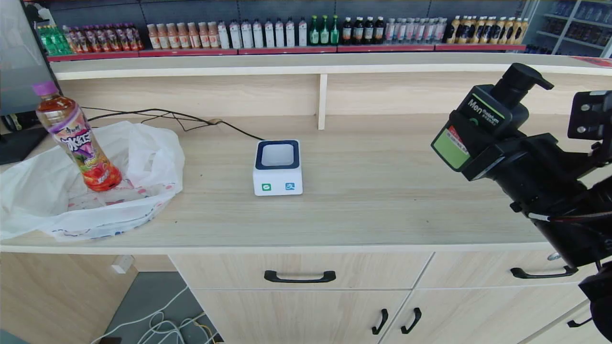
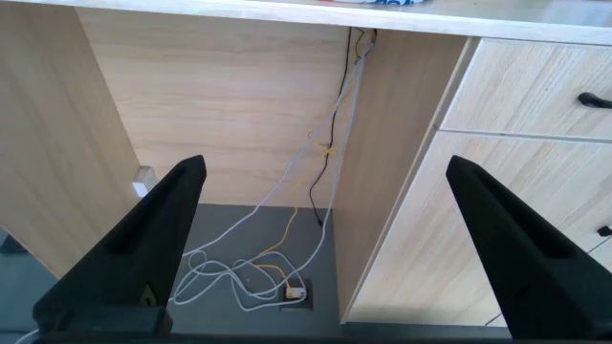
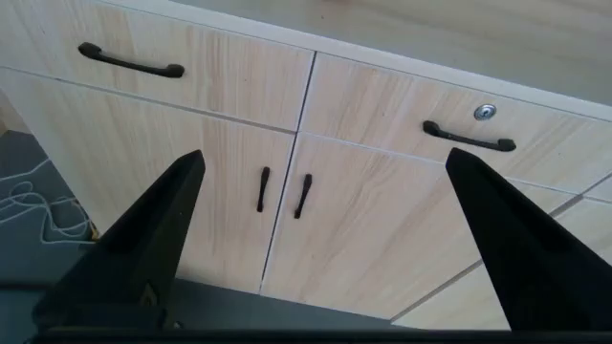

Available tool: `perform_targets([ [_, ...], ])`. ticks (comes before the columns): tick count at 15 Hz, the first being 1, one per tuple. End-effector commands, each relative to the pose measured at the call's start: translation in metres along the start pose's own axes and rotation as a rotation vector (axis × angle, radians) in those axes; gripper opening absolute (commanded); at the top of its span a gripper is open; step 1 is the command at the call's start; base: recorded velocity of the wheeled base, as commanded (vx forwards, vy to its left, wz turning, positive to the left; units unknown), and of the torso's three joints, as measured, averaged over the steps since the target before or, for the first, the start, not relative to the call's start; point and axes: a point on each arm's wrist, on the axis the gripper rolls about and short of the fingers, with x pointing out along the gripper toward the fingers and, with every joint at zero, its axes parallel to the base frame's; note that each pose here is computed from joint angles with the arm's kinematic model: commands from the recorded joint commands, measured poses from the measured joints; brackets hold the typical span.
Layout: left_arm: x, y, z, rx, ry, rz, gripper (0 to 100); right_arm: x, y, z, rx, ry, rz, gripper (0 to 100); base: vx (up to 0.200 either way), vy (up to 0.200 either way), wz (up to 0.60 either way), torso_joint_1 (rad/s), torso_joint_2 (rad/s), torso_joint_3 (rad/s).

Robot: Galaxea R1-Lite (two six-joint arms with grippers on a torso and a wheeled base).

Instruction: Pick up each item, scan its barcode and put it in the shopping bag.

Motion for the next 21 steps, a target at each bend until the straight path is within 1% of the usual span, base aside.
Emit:
perform_targets([
  [1, 0.000, 0.000, 0.000, 0.000, 0.000, 0.000, 100, 0.027, -0.007, 0.022, 0.009, 0.103, 0.089, 100, 0.000, 0.000, 0.00, 0.000, 0.00, 0.000],
  [2, 0.000, 0.000, 0.000, 0.000, 0.000, 0.000, 100, 0.031, -0.007, 0.024, 0.012, 0.124, 0.104, 100, 0.000, 0.000, 0.00, 0.000, 0.00, 0.000],
  [3, 0.000, 0.000, 0.000, 0.000, 0.000, 0.000, 100, 0.044, -0.008, 0.025, 0.015, 0.184, 0.128, 100, 0.000, 0.000, 0.00, 0.000, 0.00, 0.000],
  [4, 0.000, 0.000, 0.000, 0.000, 0.000, 0.000, 100, 0.052, -0.007, 0.024, 0.016, 0.222, 0.157, 100, 0.000, 0.000, 0.00, 0.000, 0.00, 0.000],
  [5, 0.000, 0.000, 0.000, 0.000, 0.000, 0.000, 100, 0.062, -0.005, 0.021, 0.011, 0.276, 0.212, 100, 0.000, 0.000, 0.00, 0.000, 0.00, 0.000],
  [7, 0.000, 0.000, 0.000, 0.000, 0.000, 0.000, 100, 0.078, 0.003, 0.018, 0.001, 0.351, 0.325, 100, 0.000, 0.000, 0.00, 0.000, 0.00, 0.000],
  [9, 0.000, 0.000, 0.000, 0.000, 0.000, 0.000, 100, 0.098, 0.006, 0.018, 0.043, 0.401, 0.332, 100, 0.000, 0.000, 0.00, 0.000, 0.00, 0.000],
  [10, 0.000, 0.000, 0.000, 0.000, 0.000, 0.000, 100, 0.103, 0.007, 0.019, 0.049, 0.395, 0.334, 100, 0.000, 0.000, 0.00, 0.000, 0.00, 0.000],
  [11, 0.000, 0.000, 0.000, 0.000, 0.000, 0.000, 100, 0.124, 0.010, 0.025, 0.046, 0.380, 0.344, 100, 0.000, 0.000, 0.00, 0.000, 0.00, 0.000],
  [12, 0.000, 0.000, 0.000, 0.000, 0.000, 0.000, 100, 0.137, 0.013, 0.028, 0.044, 0.335, 0.351, 100, 0.000, 0.000, 0.00, 0.000, 0.00, 0.000],
  [14, 0.000, 0.000, 0.000, 0.000, 0.000, 0.000, 100, 0.160, 0.029, 0.024, 0.035, 0.298, 0.425, 100, 0.000, 0.000, 0.00, 0.000, 0.00, 0.000],
  [15, 0.000, 0.000, 0.000, 0.000, 0.000, 0.000, 100, 0.175, 0.036, 0.025, 0.058, 0.267, 0.437, 100, 0.000, 0.000, 0.00, 0.000, 0.00, 0.000],
  [16, 0.000, 0.000, 0.000, 0.000, 0.000, 0.000, 100, 0.181, 0.039, 0.026, 0.068, 0.250, 0.438, 100, 0.000, 0.000, 0.00, 0.000, 0.00, 0.000],
  [17, 0.000, 0.000, 0.000, 0.000, 0.000, 0.000, 100, 0.208, 0.050, 0.030, 0.110, 0.153, 0.444, 100, 0.000, 0.000, 0.00, 0.000, 0.00, 0.000],
  [19, 0.000, 0.000, 0.000, 0.000, 0.000, 0.000, 100, 0.241, 0.064, 0.042, 0.175, -0.018, 0.448, 100, 0.000, 0.000, 0.00, 0.000, 0.00, 0.000],
  [21, 0.000, 0.000, 0.000, 0.000, 0.000, 0.000, 100, 0.262, 0.069, 0.047, 0.195, -0.123, 0.434, 100, 0.000, 0.000, 0.00, 0.000, 0.00, 0.000],
])
